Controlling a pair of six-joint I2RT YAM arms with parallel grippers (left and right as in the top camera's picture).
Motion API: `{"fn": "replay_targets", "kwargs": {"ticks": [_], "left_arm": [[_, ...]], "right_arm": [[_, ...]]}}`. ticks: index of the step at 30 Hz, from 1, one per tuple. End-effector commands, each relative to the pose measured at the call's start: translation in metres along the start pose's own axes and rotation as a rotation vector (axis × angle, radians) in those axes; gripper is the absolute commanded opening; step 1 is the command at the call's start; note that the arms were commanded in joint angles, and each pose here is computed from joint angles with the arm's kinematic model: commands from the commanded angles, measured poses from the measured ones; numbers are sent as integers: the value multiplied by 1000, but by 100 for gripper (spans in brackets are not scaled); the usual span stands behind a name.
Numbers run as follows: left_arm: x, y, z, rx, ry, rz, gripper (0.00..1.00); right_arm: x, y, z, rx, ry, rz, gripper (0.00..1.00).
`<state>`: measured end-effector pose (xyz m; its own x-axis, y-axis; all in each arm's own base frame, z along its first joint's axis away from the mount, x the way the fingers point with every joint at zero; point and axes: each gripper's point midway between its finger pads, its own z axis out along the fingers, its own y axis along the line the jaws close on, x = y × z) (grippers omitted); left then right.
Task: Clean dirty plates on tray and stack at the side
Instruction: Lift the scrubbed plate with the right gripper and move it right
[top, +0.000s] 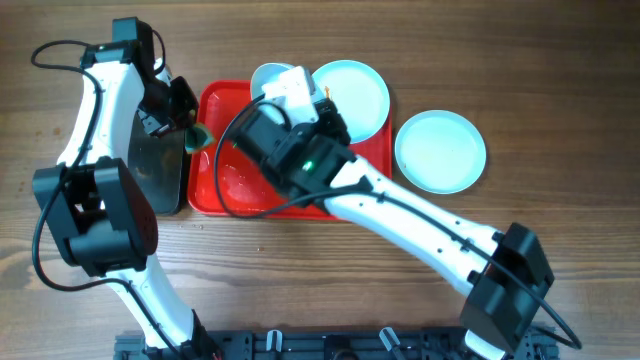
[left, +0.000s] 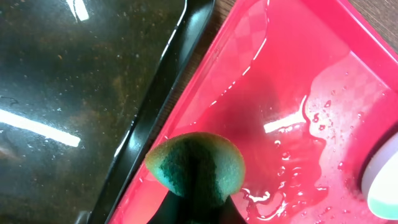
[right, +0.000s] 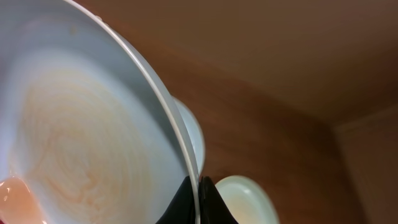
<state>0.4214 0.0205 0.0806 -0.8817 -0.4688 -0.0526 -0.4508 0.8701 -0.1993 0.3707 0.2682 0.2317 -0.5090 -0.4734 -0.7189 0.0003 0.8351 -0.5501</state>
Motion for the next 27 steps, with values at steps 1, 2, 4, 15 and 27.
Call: {"fn": "replay_targets", "kwargs": {"ticks": [1, 2, 4, 15, 27], "left_arm": [[-8, -2, -16, -10, -59, -11, 4], [-8, -2, -16, -10, -59, -11, 4], [-8, -2, -16, -10, -59, -11, 4], [-8, -2, -16, -10, -58, -10, 4], [-7, -1, -16, -12, -54, -11, 4]], "right_arm": [[-16, -24, -22, 193, -101, -36, 4], [-18, -25, -27, 212, -116, -39, 4], [-20, -27, -32, 233, -133, -38, 4], [-16, -4, -33, 110, -111, -39, 4], [71, 14, -14, -571, 494, 179, 4]]}}
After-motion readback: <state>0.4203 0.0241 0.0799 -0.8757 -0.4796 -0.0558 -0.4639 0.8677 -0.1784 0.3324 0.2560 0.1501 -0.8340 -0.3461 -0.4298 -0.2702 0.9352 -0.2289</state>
